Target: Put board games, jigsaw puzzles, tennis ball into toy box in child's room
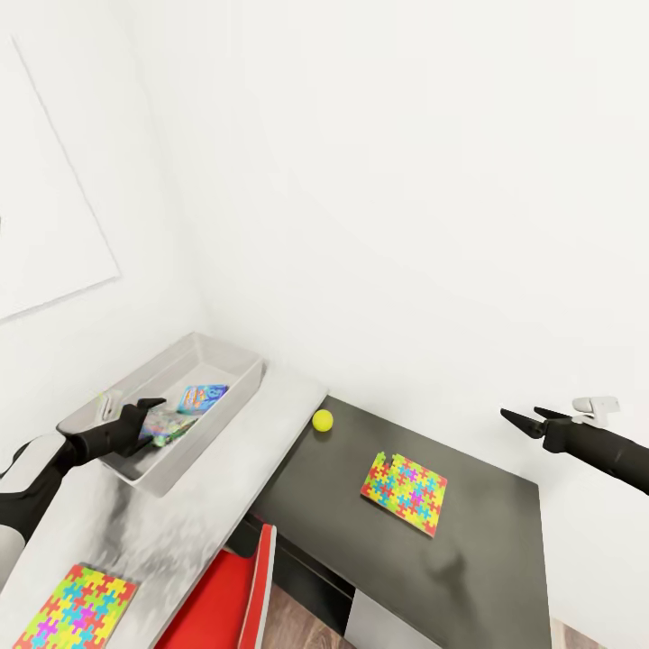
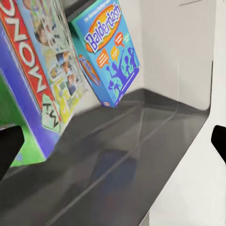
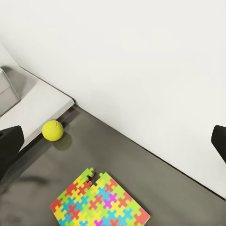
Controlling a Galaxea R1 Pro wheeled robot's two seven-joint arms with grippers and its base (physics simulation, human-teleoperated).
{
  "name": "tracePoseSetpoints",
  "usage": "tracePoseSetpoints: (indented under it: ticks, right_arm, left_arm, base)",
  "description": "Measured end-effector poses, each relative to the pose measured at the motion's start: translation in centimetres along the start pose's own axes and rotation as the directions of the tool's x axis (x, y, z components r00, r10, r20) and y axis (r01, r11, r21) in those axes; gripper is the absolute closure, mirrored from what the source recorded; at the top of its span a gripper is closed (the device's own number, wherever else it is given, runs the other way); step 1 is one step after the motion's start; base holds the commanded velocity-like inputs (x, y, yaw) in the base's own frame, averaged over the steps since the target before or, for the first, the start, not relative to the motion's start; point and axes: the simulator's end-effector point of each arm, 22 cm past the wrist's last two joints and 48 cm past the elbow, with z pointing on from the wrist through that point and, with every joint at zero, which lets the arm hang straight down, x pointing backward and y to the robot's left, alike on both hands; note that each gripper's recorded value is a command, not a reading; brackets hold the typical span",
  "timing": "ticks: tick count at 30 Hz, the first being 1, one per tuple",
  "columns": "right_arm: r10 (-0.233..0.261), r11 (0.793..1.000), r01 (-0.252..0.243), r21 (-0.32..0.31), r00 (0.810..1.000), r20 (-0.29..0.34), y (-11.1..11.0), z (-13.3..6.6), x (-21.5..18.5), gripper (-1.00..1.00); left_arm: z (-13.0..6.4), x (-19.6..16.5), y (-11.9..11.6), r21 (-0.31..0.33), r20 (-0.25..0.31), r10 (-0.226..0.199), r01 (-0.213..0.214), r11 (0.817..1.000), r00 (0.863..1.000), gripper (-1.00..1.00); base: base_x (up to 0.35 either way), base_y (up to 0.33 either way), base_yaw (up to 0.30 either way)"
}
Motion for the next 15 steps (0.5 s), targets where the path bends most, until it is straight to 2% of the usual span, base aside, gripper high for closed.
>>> tracePoseSetpoints:
  ticks: [10, 15]
  right_arm:
    - [0.0, 1.0, 0.0, 0.0, 1.0, 0.0, 0.0, 0.0, 0.0, -1.0]
    - [0.0, 1.0, 0.0, -0.001, 1.0, 0.0, 0.0, 0.0, 0.0, -1.0]
  left_arm:
    - [-0.3, -0.4, 0.2, -0.002, 0.004, -0.001, 0.001, 1.0, 1.0, -1.0]
    - [-1.1, -1.6, -0.7, 0.019, 0.015, 0.016, -0.016, 1.0, 1.0, -1.0]
  base:
    - [0.0, 0.0, 0.0]
    - [0.0, 0.0, 0.0]
